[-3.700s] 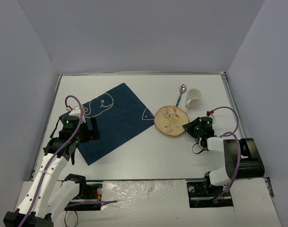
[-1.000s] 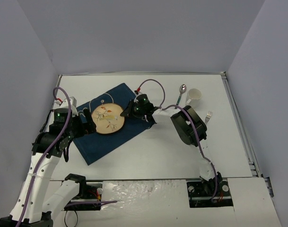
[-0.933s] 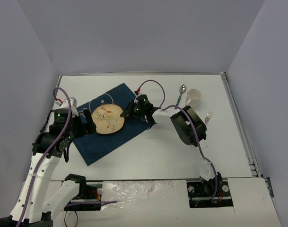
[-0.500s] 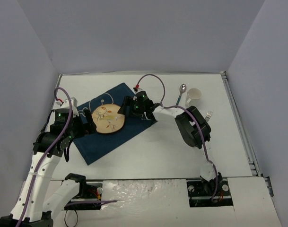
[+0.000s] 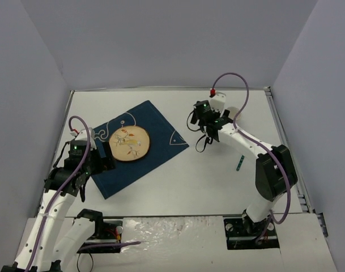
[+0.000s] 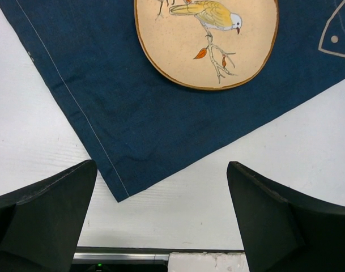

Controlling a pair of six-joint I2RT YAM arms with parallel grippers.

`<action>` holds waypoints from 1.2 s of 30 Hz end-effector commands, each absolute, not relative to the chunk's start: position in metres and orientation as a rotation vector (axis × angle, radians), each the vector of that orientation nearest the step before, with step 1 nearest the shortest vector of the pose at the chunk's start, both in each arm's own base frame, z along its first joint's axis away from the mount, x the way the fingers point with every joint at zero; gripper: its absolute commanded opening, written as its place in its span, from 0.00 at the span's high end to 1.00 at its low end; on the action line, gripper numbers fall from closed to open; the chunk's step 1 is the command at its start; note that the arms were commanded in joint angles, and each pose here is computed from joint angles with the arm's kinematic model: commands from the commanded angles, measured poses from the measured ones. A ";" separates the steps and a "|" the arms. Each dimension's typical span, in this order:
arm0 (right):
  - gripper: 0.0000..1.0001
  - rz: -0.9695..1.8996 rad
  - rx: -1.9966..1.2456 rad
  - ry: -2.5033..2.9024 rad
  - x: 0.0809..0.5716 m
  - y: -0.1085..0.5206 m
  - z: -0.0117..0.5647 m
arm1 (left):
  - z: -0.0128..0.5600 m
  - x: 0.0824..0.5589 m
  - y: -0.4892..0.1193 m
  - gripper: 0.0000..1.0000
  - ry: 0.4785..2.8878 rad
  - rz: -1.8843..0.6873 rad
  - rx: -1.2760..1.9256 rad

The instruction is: Set the dinner table for one person

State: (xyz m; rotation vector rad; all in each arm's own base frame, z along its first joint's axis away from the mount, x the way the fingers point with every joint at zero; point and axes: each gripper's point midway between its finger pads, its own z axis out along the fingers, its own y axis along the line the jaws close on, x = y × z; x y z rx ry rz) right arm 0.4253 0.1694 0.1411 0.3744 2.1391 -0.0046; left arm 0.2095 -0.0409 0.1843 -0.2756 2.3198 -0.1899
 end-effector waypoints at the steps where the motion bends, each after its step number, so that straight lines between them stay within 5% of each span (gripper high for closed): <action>1: 0.11 -0.236 0.544 2.043 0.422 0.092 0.156 | 0.189 0.222 -0.043 0.03 2.247 -0.201 -0.250; 16: 0.27 -0.245 0.590 2.125 0.460 0.055 0.126 | 0.179 0.229 -0.043 0.03 2.204 -0.197 -0.206; 36: 0.72 -0.240 0.602 2.136 0.477 0.036 0.103 | 0.178 0.229 -0.041 0.03 2.208 -0.181 -0.208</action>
